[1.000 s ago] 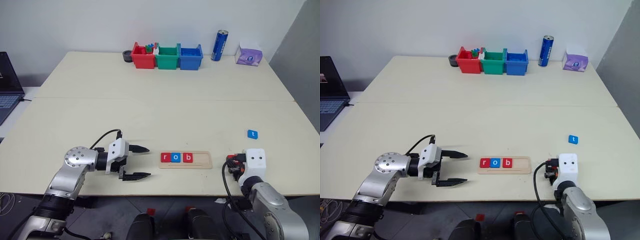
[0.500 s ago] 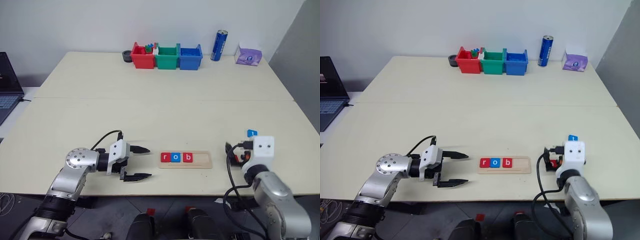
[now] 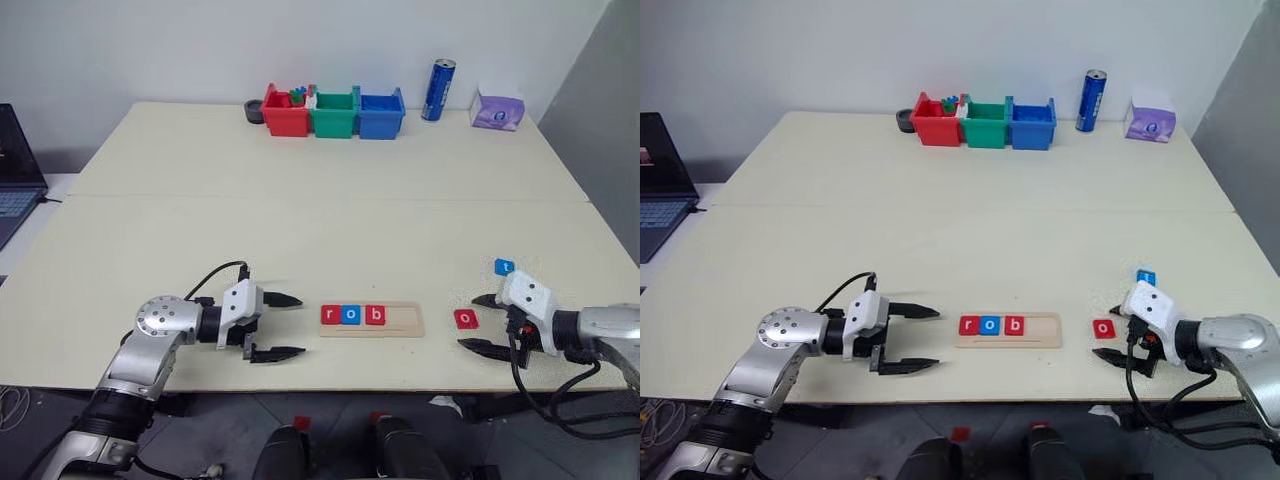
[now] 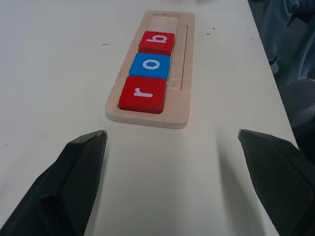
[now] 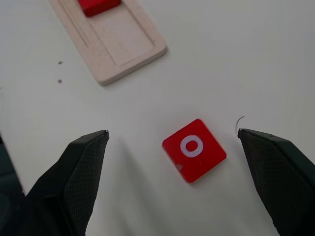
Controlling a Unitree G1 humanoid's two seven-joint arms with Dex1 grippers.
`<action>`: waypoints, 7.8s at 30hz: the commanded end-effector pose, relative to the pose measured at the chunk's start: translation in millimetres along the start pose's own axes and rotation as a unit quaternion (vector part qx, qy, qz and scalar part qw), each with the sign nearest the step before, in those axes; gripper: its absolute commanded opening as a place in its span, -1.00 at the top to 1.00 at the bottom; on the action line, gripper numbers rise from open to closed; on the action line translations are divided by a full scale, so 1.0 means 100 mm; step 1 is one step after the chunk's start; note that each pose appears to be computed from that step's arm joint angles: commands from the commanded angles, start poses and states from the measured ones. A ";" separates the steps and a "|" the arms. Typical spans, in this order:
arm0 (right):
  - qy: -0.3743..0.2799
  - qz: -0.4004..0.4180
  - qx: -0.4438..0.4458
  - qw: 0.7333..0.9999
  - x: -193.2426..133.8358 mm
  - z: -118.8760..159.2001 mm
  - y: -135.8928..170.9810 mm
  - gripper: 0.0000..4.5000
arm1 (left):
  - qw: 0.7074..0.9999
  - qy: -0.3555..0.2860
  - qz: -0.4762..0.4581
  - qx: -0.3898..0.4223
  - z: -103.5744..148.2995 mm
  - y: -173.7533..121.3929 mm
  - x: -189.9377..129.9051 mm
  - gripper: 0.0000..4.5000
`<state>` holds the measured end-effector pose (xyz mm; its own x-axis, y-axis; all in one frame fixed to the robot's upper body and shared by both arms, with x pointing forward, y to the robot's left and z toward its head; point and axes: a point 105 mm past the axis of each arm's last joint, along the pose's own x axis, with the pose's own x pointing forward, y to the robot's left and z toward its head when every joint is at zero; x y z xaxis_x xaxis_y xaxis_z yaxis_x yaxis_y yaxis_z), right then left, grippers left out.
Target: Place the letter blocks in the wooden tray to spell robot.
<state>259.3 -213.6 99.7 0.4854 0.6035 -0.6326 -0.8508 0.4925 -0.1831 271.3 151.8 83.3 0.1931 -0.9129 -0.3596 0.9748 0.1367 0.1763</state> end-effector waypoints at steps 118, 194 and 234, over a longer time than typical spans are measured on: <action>0.001 0.073 -0.181 0.981 0.70 0.72 0.28 0.99 | 1.000 -0.008 0.017 0.021 0.12 0.00 0.00 -1.00; -0.112 -0.410 0.373 0.824 0.36 -0.03 0.00 0.35 | 0.999 -0.016 0.015 0.028 0.28 0.01 0.04 -1.00; -0.015 -0.022 -0.009 1.000 0.01 0.20 0.17 -0.99 | 0.999 -0.014 0.006 0.030 0.15 0.02 0.06 -1.00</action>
<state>247.9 -191.9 108.5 0.5455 0.5846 -0.6006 -0.8038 0.5678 -0.1773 272.6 144.5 88.1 0.2058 -0.9158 -0.3449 0.9692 0.1420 0.2012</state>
